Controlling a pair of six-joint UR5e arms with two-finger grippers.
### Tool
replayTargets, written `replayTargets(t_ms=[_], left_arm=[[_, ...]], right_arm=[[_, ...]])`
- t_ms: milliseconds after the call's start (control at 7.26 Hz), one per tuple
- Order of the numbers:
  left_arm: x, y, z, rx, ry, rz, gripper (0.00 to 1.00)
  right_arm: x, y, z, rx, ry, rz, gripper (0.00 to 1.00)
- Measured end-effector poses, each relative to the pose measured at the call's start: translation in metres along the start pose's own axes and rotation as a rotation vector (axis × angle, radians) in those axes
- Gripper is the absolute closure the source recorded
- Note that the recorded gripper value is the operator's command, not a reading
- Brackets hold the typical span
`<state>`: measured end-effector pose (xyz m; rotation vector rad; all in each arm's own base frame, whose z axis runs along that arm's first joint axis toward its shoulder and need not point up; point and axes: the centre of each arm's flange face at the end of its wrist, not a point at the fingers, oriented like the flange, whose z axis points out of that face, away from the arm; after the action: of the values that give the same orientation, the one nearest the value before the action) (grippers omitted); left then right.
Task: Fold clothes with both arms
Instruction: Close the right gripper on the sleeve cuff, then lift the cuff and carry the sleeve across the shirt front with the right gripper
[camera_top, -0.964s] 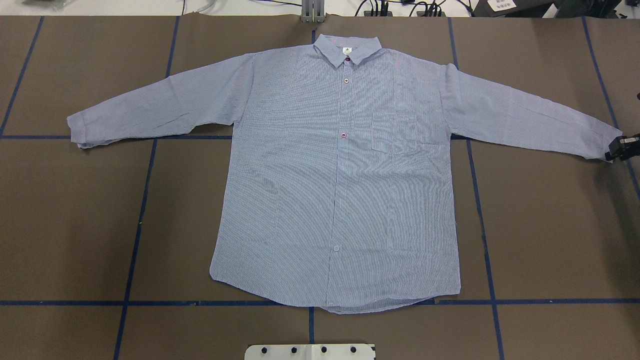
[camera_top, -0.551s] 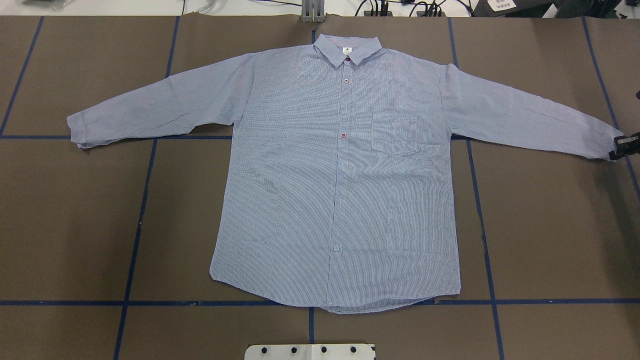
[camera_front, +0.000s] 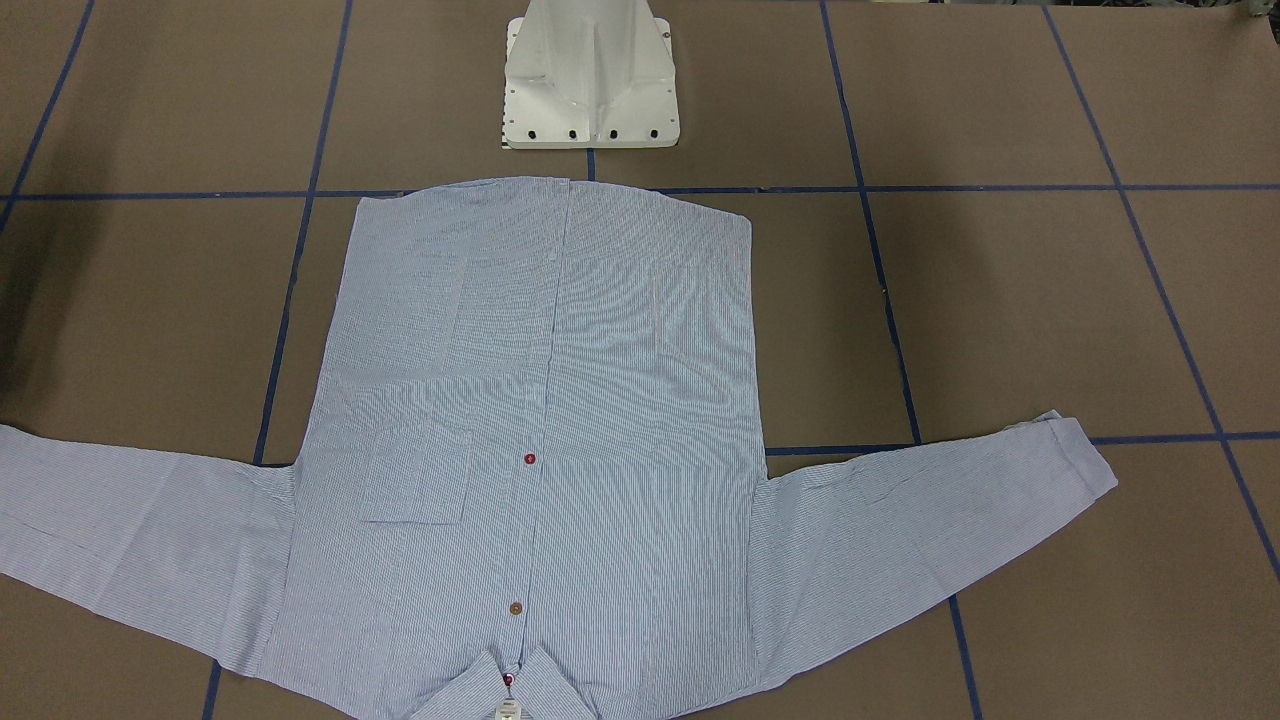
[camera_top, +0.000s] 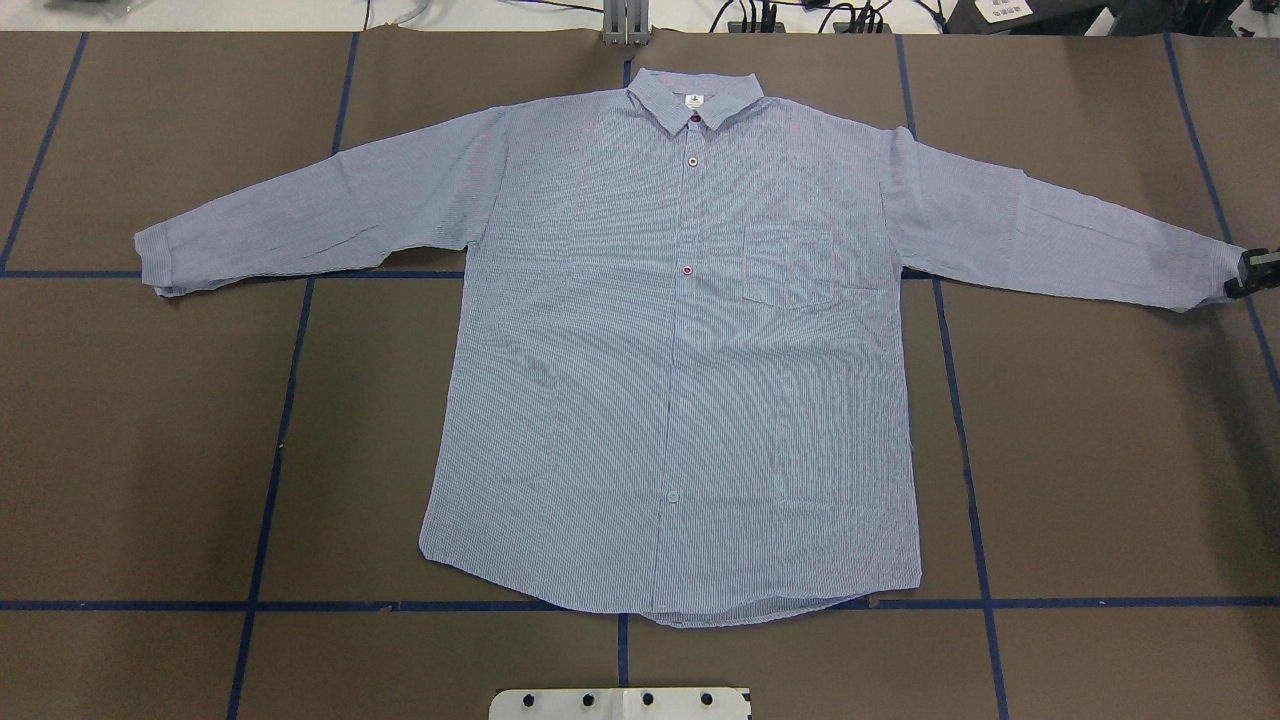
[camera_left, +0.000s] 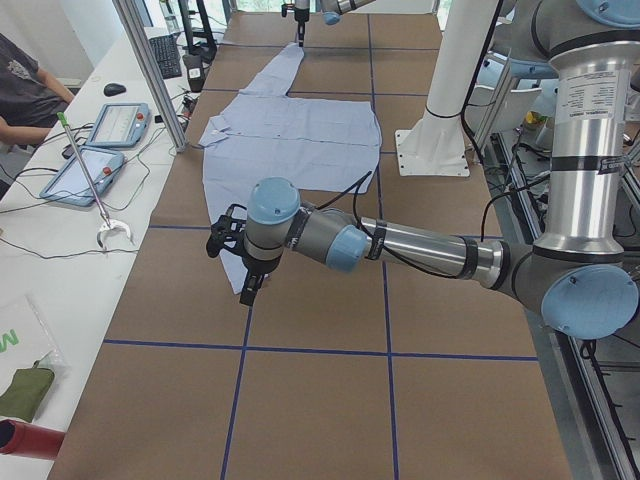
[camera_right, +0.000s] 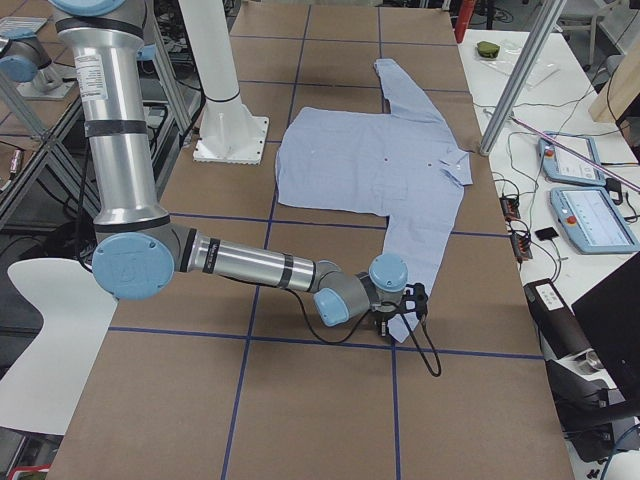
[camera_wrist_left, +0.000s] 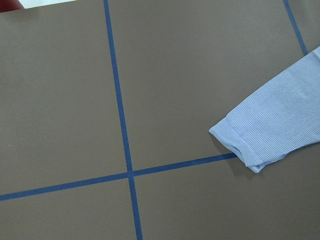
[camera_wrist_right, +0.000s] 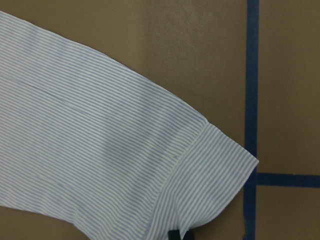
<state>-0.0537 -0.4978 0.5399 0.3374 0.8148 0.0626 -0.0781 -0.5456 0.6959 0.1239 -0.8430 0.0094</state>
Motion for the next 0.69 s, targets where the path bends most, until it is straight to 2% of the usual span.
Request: replayTargets(t_ms=[413,551,689], left_arm=[[0.0,0.0,0.0,-0.001,-0.001,-0.001,0.01],[-0.001,0.001,0.0,-0.001,0.0,-0.001,0.01],[-0.001,0.002,0.0,-0.003,-0.001,0.0,0.01]], right_arm=[[-0.084,-0.027,-0.068,0.105,-0.101,-0.124,1.0],[-0.139,-0.044,-0.089,0.11,-0.142,-0.174,1.0],[-0.21,-0.066,-0.111,0.088,-0.194,-0.211,1.0]])
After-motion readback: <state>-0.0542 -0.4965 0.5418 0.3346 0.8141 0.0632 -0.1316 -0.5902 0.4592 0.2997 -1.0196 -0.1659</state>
